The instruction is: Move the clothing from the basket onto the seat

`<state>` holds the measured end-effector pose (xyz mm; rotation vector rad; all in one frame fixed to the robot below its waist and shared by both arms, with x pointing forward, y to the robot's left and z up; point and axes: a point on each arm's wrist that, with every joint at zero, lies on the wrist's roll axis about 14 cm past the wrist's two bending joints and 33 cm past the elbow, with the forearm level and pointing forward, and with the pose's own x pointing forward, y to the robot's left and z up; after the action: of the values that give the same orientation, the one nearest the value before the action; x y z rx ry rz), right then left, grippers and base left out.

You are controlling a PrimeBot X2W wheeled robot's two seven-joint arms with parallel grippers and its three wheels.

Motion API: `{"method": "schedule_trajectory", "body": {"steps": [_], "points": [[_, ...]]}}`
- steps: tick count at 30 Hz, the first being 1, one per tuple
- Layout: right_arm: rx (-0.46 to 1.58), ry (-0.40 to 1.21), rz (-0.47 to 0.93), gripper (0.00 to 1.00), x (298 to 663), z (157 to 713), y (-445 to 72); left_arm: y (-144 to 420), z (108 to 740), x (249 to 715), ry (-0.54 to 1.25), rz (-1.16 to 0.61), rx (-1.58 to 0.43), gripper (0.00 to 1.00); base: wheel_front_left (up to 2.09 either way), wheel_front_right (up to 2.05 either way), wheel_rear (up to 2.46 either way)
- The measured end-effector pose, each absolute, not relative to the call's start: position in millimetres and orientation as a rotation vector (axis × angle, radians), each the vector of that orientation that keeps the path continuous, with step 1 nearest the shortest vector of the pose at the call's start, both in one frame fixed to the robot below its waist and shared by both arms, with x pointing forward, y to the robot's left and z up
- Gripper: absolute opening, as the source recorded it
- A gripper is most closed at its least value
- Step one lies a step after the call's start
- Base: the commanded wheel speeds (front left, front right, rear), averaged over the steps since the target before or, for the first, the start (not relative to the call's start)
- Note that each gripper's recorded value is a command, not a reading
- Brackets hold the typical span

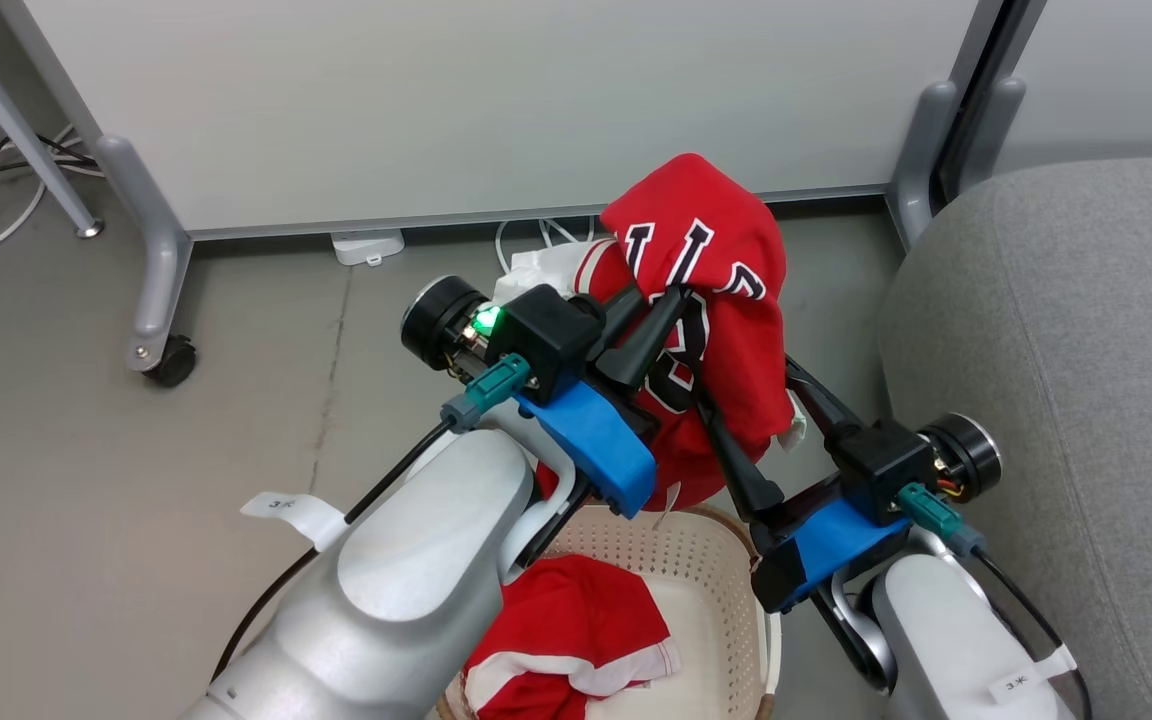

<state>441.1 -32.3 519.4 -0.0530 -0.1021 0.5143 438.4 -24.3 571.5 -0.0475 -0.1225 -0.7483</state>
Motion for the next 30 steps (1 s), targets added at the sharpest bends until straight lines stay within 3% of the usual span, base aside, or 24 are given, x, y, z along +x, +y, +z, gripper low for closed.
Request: {"method": "schedule_trajectory", "body": {"steps": [3, 5, 26, 27, 28, 30], "points": [[-0.038, -0.098, 0.519, 0.96, 442, 520, -30, -26, 575, 437, -0.132, -0.753, -0.049, 0.00, 0.00, 0.00, 0.00], [-0.030, -0.085, 0.530, 0.00, 441, 517, -26, -26, 576, 435, -0.132, -0.755, -0.053, 0.00, 0.00, 0.00, 0.00], [-0.009, -0.106, 0.525, 0.00, 444, 525, -26, -28, 574, 436, -0.128, -0.751, -0.059, 0.00, 0.00, 0.00, 0.00], [-0.008, -0.108, 0.524, 0.00, 444, 526, -27, -27, 574, 437, -0.128, -0.747, -0.058, 0.18, 0.00, 0.00, 0.00], [-0.007, -0.109, 0.523, 0.00, 444, 526, -27, -27, 574, 437, -0.128, -0.746, -0.059, 0.95, 0.00, 0.00, 0.00], [-0.006, -0.111, 0.521, 0.00, 444, 526, -28, -28, 574, 437, -0.129, -0.747, -0.060, 1.00, 0.00, 0.00, 0.00]]}}
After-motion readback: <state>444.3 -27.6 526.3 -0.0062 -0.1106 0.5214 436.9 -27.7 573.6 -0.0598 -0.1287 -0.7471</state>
